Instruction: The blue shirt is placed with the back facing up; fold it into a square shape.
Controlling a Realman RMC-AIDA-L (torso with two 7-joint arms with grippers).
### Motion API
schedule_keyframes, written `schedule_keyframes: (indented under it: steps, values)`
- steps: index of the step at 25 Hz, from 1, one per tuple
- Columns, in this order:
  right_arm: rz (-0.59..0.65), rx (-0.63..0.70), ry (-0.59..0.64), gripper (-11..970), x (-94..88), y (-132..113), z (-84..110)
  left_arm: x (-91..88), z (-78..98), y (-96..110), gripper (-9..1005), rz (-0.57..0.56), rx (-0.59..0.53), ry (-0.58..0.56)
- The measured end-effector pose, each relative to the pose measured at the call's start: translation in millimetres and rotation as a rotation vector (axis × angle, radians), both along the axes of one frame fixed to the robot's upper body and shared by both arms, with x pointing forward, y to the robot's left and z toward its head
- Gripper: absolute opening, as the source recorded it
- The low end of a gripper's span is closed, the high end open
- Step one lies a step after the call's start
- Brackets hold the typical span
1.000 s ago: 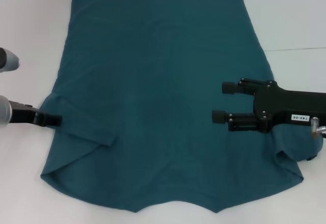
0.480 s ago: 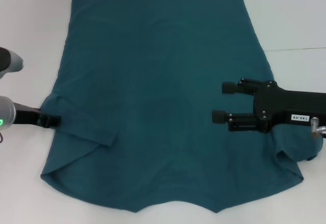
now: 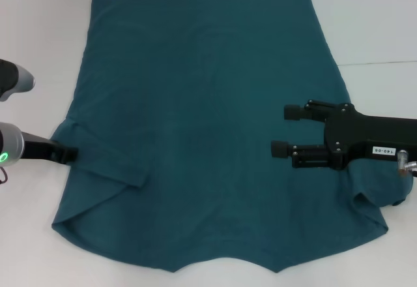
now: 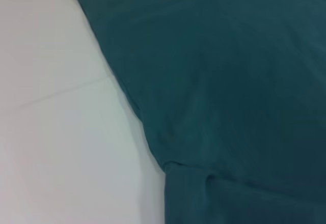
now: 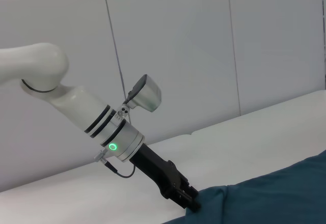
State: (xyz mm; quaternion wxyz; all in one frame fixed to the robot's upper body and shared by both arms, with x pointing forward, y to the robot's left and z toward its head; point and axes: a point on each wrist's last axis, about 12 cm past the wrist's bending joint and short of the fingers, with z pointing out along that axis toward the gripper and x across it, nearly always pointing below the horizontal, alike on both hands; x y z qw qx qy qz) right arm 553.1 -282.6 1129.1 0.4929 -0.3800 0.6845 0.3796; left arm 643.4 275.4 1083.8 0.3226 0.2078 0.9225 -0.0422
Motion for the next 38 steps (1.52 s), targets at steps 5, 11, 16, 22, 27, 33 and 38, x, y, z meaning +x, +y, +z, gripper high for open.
schedule_keyframes:
  steps: [5,11,16,22,27,33,38]
  values:
    - [-0.001,0.000,0.000,924,0.1,-0.1,-0.1,2.1,4.2,11.5,439,0.064,-0.032,-0.013]
    - [-0.002,-0.001,-0.001,924,0.6,0.3,0.1,2.2,7.6,29.5,448,0.176,-0.106,-0.013]
    - [0.002,0.000,-0.004,925,1.9,1.9,1.2,0.3,3.1,30.0,469,0.211,-0.131,0.003]
    - [0.011,-0.003,-0.007,925,3.1,4.2,2.1,0.3,-2.2,28.2,489,0.265,-0.201,0.031]
    - [0.012,-0.003,-0.007,925,3.2,4.4,2.2,1.0,-2.5,25.3,505,0.268,-0.222,0.034]
    - [0.014,-0.003,-0.007,925,3.0,4.6,2.3,4.6,-1.7,19.0,525,0.265,-0.232,0.028]
    - [0.015,-0.003,-0.007,925,3.0,4.6,2.3,6.0,-1.8,19.3,531,0.273,-0.226,0.016]
